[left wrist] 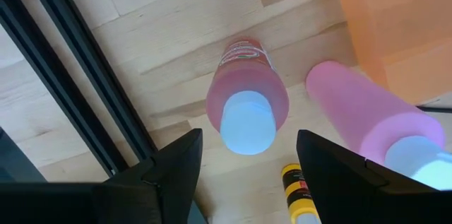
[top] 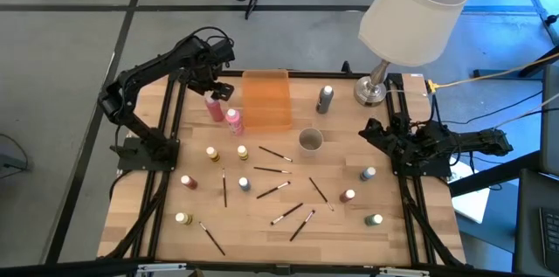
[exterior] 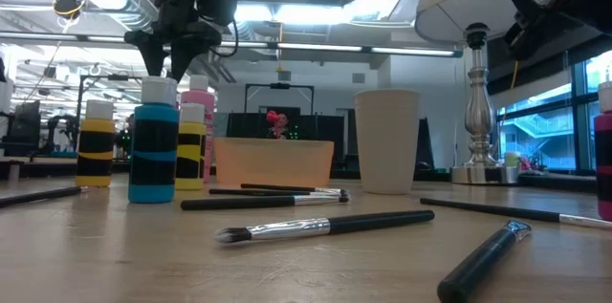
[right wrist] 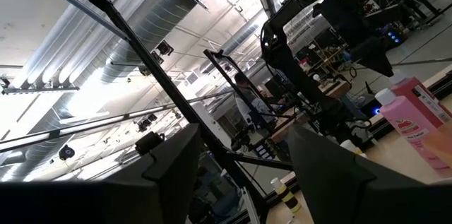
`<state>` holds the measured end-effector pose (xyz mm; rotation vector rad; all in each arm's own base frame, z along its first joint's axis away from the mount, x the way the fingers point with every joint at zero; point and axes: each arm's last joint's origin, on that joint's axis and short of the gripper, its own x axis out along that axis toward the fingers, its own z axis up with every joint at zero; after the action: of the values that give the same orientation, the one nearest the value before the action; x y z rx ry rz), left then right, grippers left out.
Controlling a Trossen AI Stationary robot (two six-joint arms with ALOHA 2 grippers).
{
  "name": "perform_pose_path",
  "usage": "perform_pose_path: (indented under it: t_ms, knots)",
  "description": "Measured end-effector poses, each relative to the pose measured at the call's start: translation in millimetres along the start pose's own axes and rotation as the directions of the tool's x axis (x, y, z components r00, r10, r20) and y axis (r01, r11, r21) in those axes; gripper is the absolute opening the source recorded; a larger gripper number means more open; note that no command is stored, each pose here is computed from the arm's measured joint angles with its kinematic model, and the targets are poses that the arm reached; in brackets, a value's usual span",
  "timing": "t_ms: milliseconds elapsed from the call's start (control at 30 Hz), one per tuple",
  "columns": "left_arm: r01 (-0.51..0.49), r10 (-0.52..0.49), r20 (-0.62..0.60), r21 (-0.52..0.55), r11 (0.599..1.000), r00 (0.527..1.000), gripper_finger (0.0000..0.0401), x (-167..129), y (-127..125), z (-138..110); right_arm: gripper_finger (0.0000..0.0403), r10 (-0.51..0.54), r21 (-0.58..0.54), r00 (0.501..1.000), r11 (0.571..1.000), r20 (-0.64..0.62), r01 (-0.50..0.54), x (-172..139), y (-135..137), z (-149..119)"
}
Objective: Pick & Place Paint Supplies
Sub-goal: Put the large red paint bottle into the orange bin
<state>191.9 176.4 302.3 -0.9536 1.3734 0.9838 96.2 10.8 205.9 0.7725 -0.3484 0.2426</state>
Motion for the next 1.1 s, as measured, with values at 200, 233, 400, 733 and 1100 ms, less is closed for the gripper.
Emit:
perform_pose_path:
  t_ms: [200,233,400,733,1100]
  knots:
    - [-0.003,0.003,0.012,-0.001,1.0,1.0,0.0228,0.0,-0.2,0.9,0.022,0.0,0.0,1.0,1.0,0.0,0.0,0.0,0.0,0.0]
    - [-0.002,0.002,0.013,-0.001,1.0,1.0,0.0228,0.1,-0.2,1.1,0.022,0.0,0.0,1.0,1.0,0.0,0.0,0.0,0.0,0.0]
    - [-0.001,0.001,-0.038,0.002,1.0,0.999,0.0228,16.0,-0.1,-1.5,0.022,0.0,0.0,1.0,1.0,0.0,0.0,0.0,0.0,0.0]
    - [0.052,-0.052,-0.005,0.014,0.999,0.999,0.0228,26.5,-3.7,2.7,0.022,-0.001,0.0,1.0,1.0,0.001,0.001,0.0,0.0,0.0]
    - [0.045,-0.045,-0.008,0.018,0.999,0.999,0.0228,25.9,-2.9,1.7,0.022,-0.003,0.0,1.0,1.0,0.002,0.003,0.0,-0.1,0.1]
